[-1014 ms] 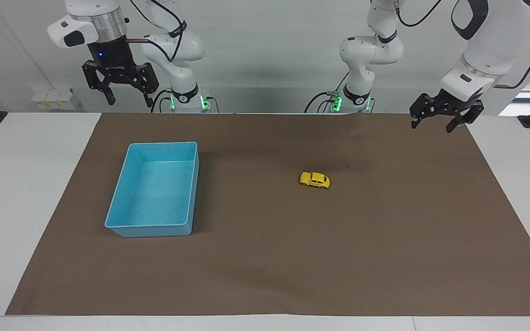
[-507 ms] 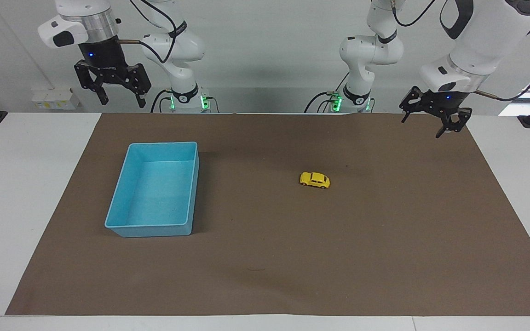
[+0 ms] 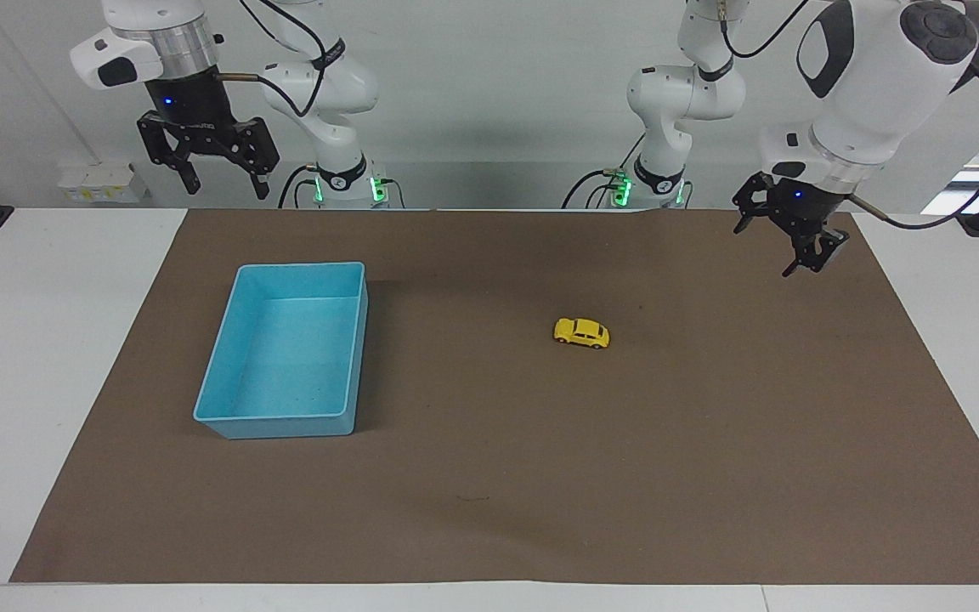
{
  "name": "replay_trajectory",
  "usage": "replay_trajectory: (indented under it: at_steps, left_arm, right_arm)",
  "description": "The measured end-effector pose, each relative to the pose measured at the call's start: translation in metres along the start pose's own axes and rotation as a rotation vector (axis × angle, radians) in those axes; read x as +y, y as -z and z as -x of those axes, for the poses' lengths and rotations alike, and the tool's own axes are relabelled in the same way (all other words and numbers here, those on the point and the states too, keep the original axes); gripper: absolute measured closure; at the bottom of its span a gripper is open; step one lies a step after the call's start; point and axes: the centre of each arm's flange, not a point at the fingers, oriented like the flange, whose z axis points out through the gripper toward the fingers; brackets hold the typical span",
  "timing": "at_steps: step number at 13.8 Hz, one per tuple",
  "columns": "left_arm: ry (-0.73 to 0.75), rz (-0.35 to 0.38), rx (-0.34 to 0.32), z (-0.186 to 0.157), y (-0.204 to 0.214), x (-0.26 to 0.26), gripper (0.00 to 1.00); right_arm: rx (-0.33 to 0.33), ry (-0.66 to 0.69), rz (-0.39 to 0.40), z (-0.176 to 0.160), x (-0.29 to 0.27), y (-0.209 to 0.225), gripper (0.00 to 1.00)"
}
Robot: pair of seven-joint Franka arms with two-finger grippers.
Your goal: Wind up and store yellow beetle car
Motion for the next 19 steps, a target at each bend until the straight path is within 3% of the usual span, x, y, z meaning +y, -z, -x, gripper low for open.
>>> replay_trajectory:
  at_steps: [7,14,19]
  left_arm:
    - [-0.228,-0.004,0.029,-0.042,-0.077,0.010,0.00]
    - [-0.348,-0.017,0.027,-0.111,-0.160,0.076,0.00]
    - [-0.386,-0.020,0.021,-0.137,-0.214,0.128,0.00]
  right_arm:
    - [0.000,0.000,0.000,0.000,0.000,0.000,0.00]
    - [0.000,0.000,0.000,0.000,0.000,0.000,0.00]
    - [0.000,0.000,0.000,0.000,0.000,0.000,0.00]
